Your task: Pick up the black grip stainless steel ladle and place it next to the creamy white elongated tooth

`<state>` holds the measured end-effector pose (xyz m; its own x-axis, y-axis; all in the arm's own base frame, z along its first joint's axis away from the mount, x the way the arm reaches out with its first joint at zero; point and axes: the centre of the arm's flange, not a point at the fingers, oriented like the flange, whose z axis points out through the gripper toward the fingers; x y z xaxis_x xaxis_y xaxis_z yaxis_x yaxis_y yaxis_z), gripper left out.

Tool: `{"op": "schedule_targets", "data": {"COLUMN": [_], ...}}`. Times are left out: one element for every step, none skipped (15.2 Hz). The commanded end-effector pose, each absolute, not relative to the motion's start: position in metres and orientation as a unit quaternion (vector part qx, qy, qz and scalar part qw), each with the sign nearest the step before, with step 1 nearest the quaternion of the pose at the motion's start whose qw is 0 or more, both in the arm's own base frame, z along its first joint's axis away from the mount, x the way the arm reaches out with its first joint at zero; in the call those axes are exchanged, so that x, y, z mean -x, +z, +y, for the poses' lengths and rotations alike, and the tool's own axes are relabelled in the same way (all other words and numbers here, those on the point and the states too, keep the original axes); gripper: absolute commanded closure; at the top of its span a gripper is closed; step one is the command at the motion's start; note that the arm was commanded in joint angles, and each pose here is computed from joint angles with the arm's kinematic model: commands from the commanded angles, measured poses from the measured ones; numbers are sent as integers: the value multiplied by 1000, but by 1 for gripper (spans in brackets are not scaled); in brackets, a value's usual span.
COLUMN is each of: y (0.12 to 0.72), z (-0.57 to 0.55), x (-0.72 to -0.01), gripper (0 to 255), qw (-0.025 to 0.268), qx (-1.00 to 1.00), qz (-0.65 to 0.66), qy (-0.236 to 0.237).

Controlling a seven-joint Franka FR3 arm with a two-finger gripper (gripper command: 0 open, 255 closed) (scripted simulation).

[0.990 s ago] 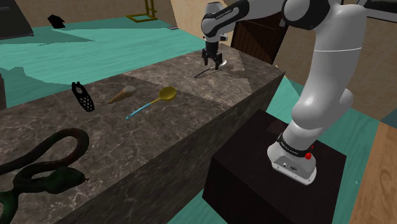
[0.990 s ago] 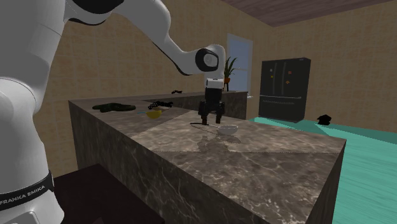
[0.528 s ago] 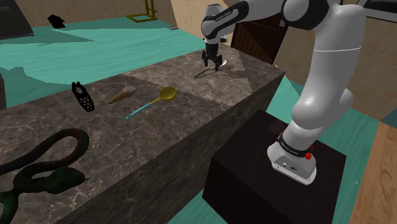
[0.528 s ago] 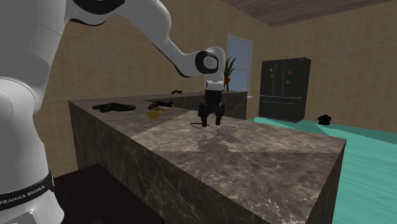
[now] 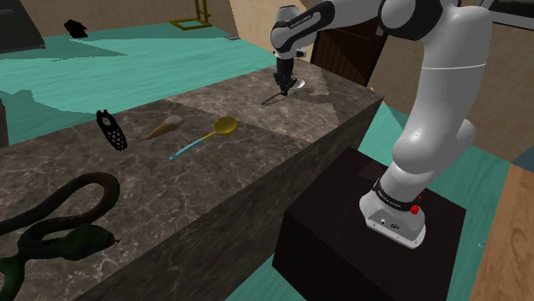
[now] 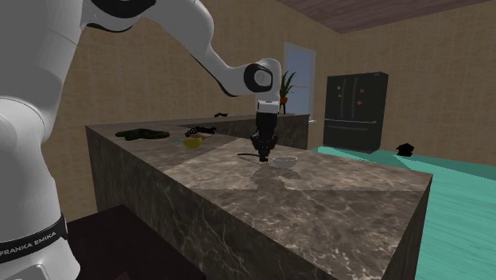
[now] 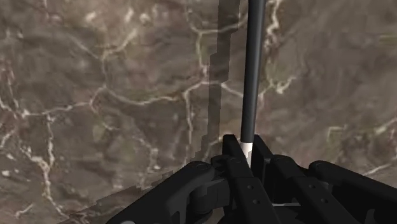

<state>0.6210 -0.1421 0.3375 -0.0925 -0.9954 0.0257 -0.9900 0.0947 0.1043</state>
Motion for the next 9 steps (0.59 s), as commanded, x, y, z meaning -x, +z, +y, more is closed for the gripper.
{"op": "schedule_targets", "data": {"y": [338,338,338,343,348,353,359,364,369], "z": [-142,-142,-142,-142,-142,-142,-142,-142,-142], "x": [-621,-621,-621,-621,-621,-621,-621,-621,-621], "gripper": [255,255,255,255,255,255,255,255,255], "qw": [45,45,45,45,45,45,45,45,45], "qx": [-672,-672,-672,-672,-672,-672,-672,-672,-672], "qz": [-738,-738,-738,-738,-738,-738,-738,-738,-738], "qy": [-30,-30,-30,-30,-30,-30,-30,-30,-30]}}
